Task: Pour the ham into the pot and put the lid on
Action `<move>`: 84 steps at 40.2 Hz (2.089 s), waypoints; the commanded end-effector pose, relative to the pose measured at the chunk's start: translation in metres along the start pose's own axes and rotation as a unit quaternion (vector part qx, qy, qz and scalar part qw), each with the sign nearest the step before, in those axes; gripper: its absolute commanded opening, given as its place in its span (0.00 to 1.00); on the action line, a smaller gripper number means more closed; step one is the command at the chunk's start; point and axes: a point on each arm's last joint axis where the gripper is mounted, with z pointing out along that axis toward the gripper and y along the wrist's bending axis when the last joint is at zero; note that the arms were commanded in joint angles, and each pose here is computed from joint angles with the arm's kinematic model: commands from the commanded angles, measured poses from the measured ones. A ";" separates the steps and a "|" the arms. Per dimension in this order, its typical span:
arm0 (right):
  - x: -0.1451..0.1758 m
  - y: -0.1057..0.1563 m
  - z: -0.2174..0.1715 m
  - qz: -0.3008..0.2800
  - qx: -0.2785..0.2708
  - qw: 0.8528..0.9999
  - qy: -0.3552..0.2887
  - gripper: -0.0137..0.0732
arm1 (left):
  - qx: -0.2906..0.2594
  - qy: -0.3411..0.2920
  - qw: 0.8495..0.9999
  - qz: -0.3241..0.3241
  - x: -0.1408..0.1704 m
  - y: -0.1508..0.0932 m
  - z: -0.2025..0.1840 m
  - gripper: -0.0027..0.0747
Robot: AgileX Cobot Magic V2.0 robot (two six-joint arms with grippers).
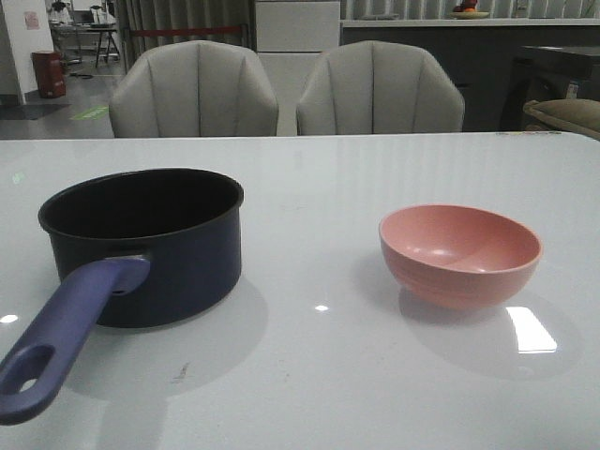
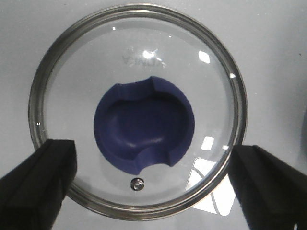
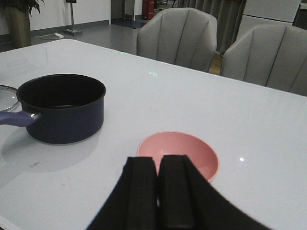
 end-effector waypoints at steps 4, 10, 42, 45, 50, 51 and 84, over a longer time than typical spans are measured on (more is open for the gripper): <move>-0.015 -0.003 -0.002 0.001 0.014 0.999 -0.043 0.33 | 0.010 -0.039 0.999 -0.012 -0.018 -0.004 -0.007 0.88; -0.015 -0.003 -0.002 0.001 0.014 0.999 -0.043 0.33 | 0.005 -0.018 1.000 -0.012 -0.024 -0.004 0.002 0.88; -0.015 -0.003 -0.002 0.001 0.014 0.999 -0.043 0.33 | -0.004 0.027 1.000 -0.011 -0.030 -0.004 0.026 0.32; -0.015 -0.003 -0.002 0.001 0.014 0.999 -0.043 0.33 | -0.004 0.027 1.000 -0.011 -0.030 -0.004 0.026 0.29; -0.015 -0.003 -0.002 0.001 0.014 0.999 -0.043 0.33 | -0.003 0.026 1.000 -0.009 -0.030 -0.004 0.025 0.29; -0.015 -0.003 -0.002 0.001 0.014 0.999 -0.043 0.33 | -0.003 0.022 1.000 -0.009 -0.030 -0.004 0.023 0.29; -0.015 -0.003 -0.002 0.001 0.014 0.999 -0.043 0.33 | 0.071 -0.119 0.976 0.169 -0.053 -0.098 -0.117 0.29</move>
